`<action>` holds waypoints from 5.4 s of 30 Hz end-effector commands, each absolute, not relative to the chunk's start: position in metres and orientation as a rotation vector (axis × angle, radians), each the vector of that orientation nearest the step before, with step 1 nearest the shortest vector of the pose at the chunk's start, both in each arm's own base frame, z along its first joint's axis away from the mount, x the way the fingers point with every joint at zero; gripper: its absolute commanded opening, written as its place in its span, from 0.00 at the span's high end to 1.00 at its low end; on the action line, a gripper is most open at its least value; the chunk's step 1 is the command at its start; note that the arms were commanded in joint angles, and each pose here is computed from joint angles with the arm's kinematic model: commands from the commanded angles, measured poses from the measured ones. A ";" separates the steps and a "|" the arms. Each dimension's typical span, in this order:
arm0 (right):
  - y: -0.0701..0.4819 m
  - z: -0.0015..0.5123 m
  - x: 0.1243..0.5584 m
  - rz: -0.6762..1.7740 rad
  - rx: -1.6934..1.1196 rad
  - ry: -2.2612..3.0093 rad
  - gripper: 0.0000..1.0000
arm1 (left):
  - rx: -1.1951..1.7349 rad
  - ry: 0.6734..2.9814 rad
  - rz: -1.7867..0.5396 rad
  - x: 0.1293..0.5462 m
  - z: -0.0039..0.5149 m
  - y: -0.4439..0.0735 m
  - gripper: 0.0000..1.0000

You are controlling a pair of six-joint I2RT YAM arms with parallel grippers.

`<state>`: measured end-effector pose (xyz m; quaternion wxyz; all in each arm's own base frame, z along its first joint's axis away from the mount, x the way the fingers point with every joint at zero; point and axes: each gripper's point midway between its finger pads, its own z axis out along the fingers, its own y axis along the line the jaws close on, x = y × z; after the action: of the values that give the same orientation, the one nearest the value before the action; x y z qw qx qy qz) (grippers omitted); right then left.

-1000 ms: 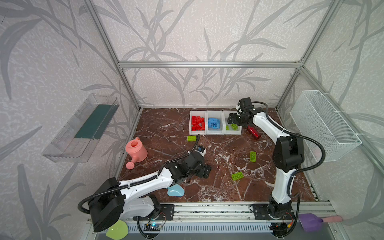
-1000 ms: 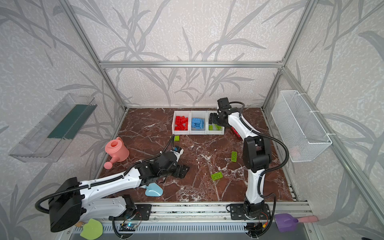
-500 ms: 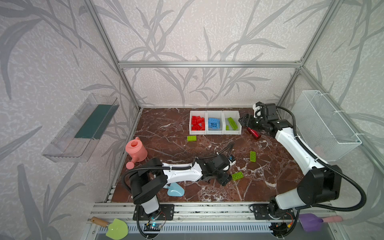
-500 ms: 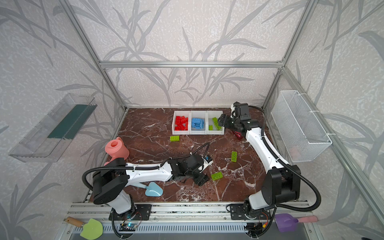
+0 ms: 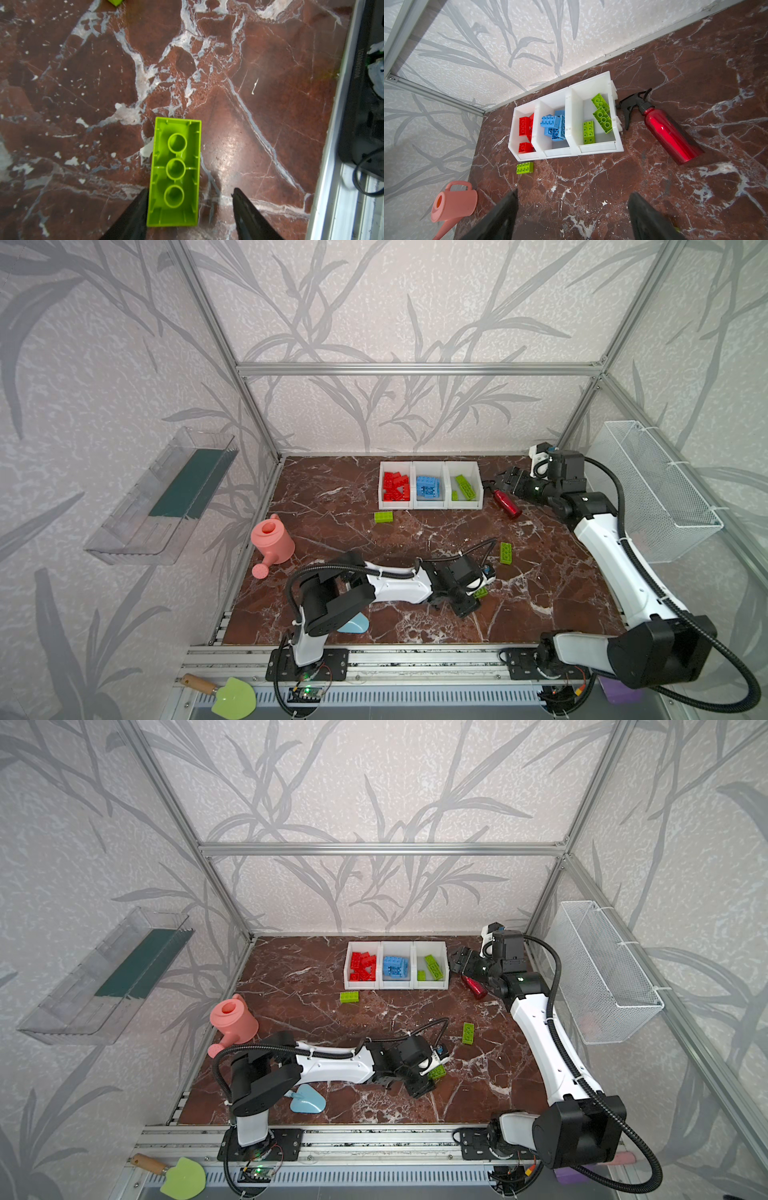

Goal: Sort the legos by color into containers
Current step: 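Grasp a green brick with the left gripper while the right gripper withdraws, then carry the green brick with the left gripper and drop it into the third compartment, then withdraw the left gripper while the right gripper grasps a green brick, then carry the green brick with the right gripper and drop it into the third compartment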

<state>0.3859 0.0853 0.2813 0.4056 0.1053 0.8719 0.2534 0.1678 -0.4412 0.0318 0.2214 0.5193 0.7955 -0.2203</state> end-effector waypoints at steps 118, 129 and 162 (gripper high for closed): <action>0.049 0.116 0.255 0.361 0.351 2.486 0.11 | 0.349 2.123 -0.597 0.379 0.260 -0.376 0.29; 0.043 0.085 0.277 0.272 0.387 2.564 0.13 | 0.209 2.128 -0.544 0.312 0.242 -0.289 0.15; 0.059 0.022 0.292 0.102 0.254 2.857 0.59 | 0.113 2.256 -0.365 0.259 0.146 -0.213 0.18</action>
<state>0.2899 0.0610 0.0198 0.1408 0.0944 0.9845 0.0462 0.2594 -0.2216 0.1443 0.4076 0.0615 0.8984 -0.1512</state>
